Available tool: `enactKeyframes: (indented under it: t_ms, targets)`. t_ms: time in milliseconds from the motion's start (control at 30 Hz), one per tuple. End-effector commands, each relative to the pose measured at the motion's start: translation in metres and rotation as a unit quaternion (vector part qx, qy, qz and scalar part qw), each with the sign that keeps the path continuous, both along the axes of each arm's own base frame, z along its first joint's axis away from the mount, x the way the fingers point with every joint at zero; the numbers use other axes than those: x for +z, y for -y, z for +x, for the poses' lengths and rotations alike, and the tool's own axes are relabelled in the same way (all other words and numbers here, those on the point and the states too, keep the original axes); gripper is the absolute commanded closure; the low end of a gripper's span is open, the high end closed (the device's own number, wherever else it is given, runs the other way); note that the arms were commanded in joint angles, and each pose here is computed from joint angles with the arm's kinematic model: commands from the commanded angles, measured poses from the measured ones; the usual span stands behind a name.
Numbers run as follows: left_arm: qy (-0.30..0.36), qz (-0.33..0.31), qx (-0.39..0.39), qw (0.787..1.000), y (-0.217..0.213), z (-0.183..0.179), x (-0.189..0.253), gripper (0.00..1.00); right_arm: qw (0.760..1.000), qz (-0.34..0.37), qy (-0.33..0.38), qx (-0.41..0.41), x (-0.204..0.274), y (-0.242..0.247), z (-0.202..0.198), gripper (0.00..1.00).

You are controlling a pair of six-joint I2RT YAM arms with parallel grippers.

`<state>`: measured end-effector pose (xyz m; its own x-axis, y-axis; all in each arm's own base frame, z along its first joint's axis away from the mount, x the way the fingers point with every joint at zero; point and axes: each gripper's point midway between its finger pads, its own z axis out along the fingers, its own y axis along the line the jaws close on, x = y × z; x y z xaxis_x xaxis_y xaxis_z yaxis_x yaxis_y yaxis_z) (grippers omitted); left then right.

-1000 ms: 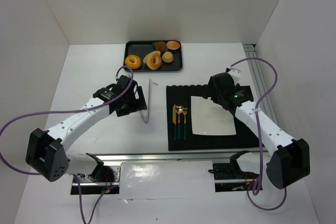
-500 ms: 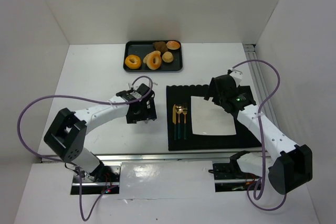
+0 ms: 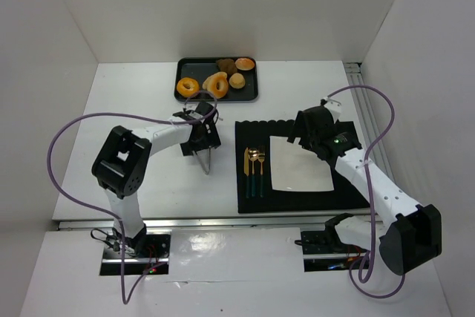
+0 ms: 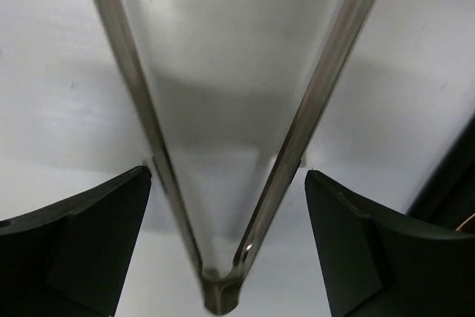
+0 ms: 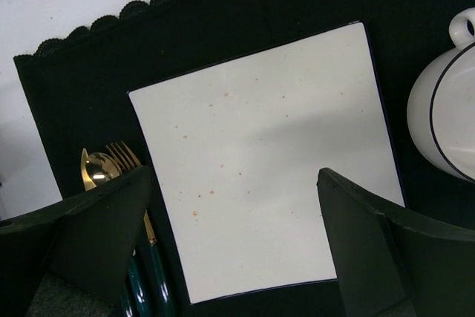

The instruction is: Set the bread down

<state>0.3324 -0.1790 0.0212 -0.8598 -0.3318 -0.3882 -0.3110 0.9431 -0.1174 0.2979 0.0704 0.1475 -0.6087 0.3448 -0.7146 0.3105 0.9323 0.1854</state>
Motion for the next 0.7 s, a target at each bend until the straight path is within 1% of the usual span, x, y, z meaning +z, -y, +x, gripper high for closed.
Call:
enactKeyframes:
  t_ms: [0,67,100,133,167,267,300,333,367,433,467,533,567,600,633,667]
  targets:
    - [0.003,0.003,-0.005,1.000,0.006,0.023,-0.015,0.02,1.000,0.009,0.006,-0.004,-0.001,0.000,0.000,0.00]
    - [-0.006,0.014,-0.004,1.000,0.001,0.026,-0.023,0.06,1.000,0.015,0.013,0.000,0.003,-0.002,0.001,0.00]
    - [-0.002,0.019,-0.001,1.000,0.000,0.030,-0.019,0.09,1.000,0.015,0.013,0.000,0.003,-0.002,0.001,0.00]
    - [-0.012,0.029,0.000,1.000,-0.004,0.026,-0.024,0.13,1.000,0.015,0.013,0.000,0.003,-0.002,0.001,0.00]
    - [-0.012,0.029,0.000,0.999,-0.004,0.026,-0.024,0.22,1.000,0.015,0.013,0.000,0.003,-0.002,0.001,0.00]
    - [-0.004,0.039,0.005,0.999,-0.011,0.023,-0.012,0.40,1.000,0.013,0.017,0.003,0.007,-0.002,0.003,0.00]
    - [-0.002,0.038,-0.001,0.999,-0.008,0.019,-0.005,0.52,1.000,0.013,0.017,0.003,0.007,-0.002,0.003,0.00]
    - [0.015,0.041,0.004,0.999,-0.013,0.018,0.010,0.60,1.000,0.015,0.022,0.003,0.010,-0.003,0.004,0.00]
    - [0.014,0.051,0.000,0.999,-0.019,0.012,0.015,0.68,1.000,0.014,0.027,0.000,0.014,-0.002,0.006,0.00]
    - [0.030,0.058,-0.010,0.998,-0.023,0.006,0.034,0.78,1.000,0.012,0.023,-0.001,0.013,-0.001,0.005,0.00]
    - [0.051,0.050,-0.016,0.997,-0.025,0.003,0.054,0.78,1.000,0.014,0.027,-0.001,0.017,-0.002,0.006,0.00]
    - [0.070,0.049,-0.050,0.995,-0.027,0.000,0.075,0.78,1.000,0.014,0.027,-0.001,0.017,-0.002,0.006,0.00]
    - [0.073,0.033,-0.077,0.994,-0.021,-0.003,0.083,0.77,0.999,0.012,0.032,0.002,0.018,-0.002,0.008,0.00]
    - [0.095,0.030,-0.117,0.988,-0.019,0.002,0.099,0.76,0.999,0.012,0.032,0.003,0.018,-0.002,0.008,0.00]
    - [0.094,0.025,-0.138,0.986,-0.015,0.001,0.103,0.76,0.999,0.012,0.032,-0.002,0.018,0.001,0.009,0.00]
    - [0.099,0.011,-0.165,0.981,-0.009,0.008,0.117,0.76,0.999,0.016,0.030,0.002,0.017,-0.002,0.010,0.00]
